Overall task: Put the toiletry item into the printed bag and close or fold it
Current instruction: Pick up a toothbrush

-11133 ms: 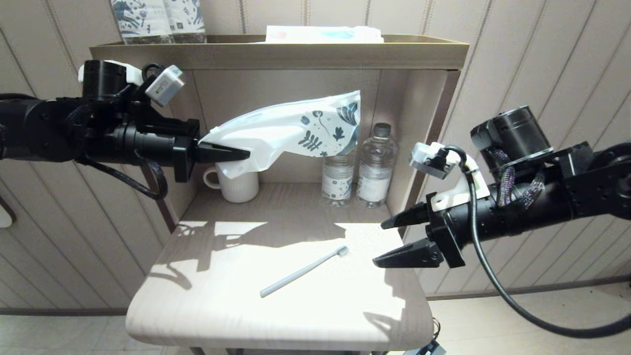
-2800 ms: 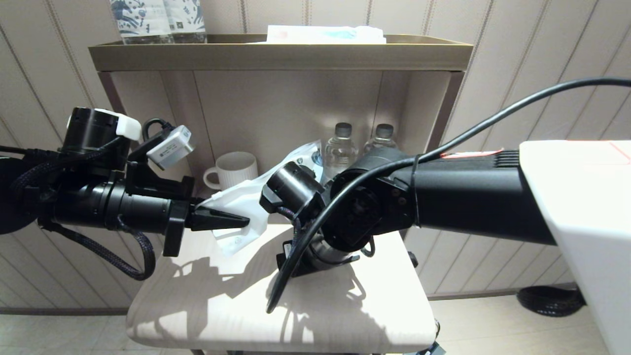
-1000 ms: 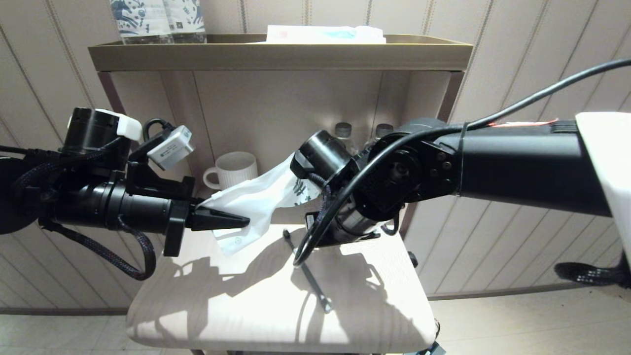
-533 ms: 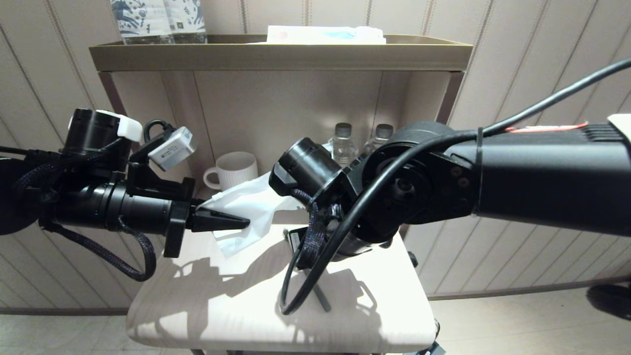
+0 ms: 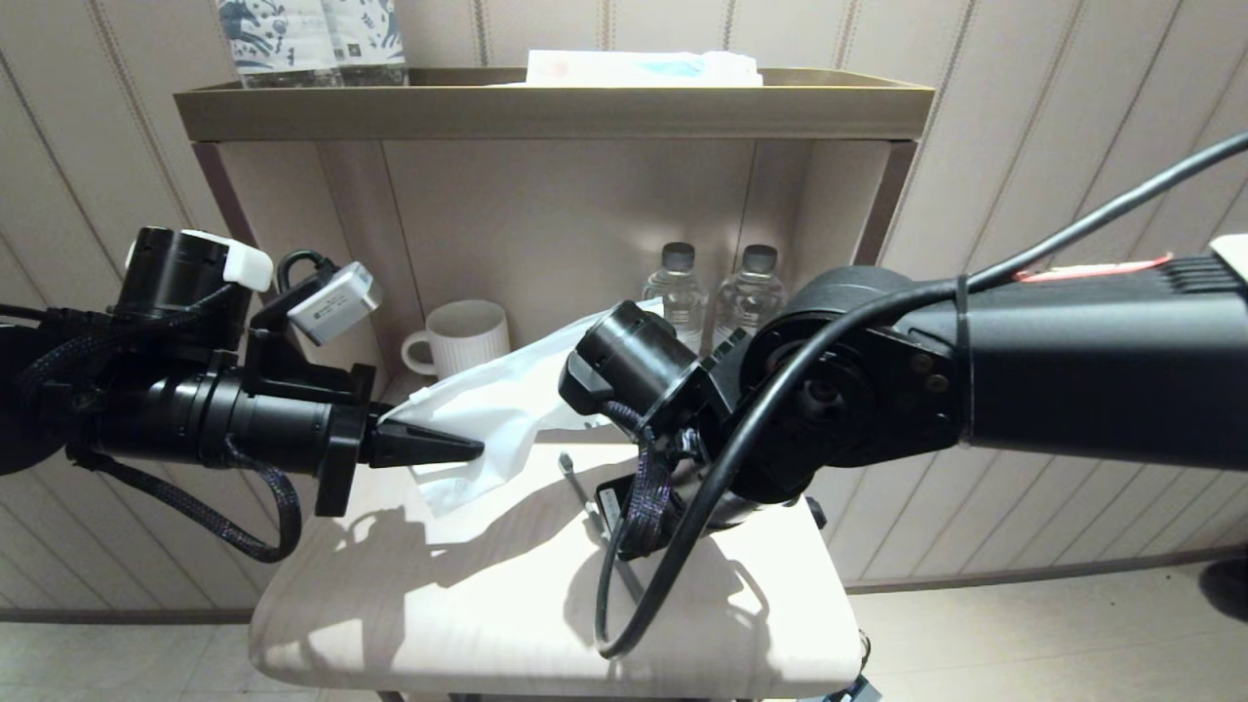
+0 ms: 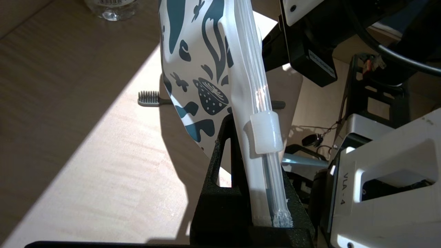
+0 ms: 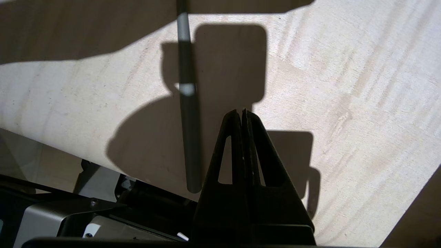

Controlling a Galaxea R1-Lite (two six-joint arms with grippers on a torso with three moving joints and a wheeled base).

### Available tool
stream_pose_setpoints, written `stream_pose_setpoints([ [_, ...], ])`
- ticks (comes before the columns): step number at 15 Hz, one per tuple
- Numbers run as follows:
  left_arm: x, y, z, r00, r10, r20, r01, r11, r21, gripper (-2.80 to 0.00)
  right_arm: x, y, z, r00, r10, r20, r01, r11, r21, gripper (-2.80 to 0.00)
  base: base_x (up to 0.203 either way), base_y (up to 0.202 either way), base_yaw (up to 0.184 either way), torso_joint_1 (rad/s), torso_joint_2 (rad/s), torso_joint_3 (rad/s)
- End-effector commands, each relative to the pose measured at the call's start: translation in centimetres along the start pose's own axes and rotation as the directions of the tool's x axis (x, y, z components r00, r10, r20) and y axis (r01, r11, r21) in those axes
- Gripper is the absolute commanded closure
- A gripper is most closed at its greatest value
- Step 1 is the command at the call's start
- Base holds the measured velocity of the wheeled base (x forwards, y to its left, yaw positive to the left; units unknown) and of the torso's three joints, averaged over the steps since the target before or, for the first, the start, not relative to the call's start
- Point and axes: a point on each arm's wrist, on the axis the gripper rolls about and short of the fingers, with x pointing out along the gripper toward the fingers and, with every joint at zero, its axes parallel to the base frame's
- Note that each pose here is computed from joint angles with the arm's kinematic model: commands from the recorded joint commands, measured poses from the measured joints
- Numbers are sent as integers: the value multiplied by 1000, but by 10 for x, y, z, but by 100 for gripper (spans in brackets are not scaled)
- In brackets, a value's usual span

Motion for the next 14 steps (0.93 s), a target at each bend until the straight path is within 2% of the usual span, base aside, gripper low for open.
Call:
stream_pose_setpoints([
  [1, -1, 0, 2, 1000, 4, 2, -4, 1000, 6, 0, -2, -3, -5, 1000, -8, -12, 8, 1000, -7, 0, 0, 0, 0, 0, 0, 0],
  [2, -1, -1, 2, 1000, 21, -4, -21, 1000, 5, 0, -5, -1, -6, 1000, 6, -1, -6, 1000, -11, -280, 0, 0, 0, 0, 0, 0],
  [4, -2, -1, 1, 1000, 28, -9, -28, 1000, -2, 0, -6, 6, -8, 999, 42, 6, -41, 999, -31, -280, 0, 0, 0, 0, 0, 0],
  [7, -3, -2, 2, 999, 31, -7, -31, 1000, 3, 0, -1, 9, -10, 999, 43, -7, -43, 998, -46, -280, 0, 0, 0, 0, 0, 0],
  [11, 0, 1, -1, 1000, 27, -14, -27, 1000, -8, 0, 19, 17, -14, 997, 48, -55, -51, 997, -63, -280, 0, 0, 0, 0, 0, 0],
  [14, 0, 1, -2, 1000, 26, -17, -26, 1000, -10, 0, 27, 22, -15, 990, 101, -96, -107, 992, -61, -280, 0, 0, 0, 0, 0, 0],
])
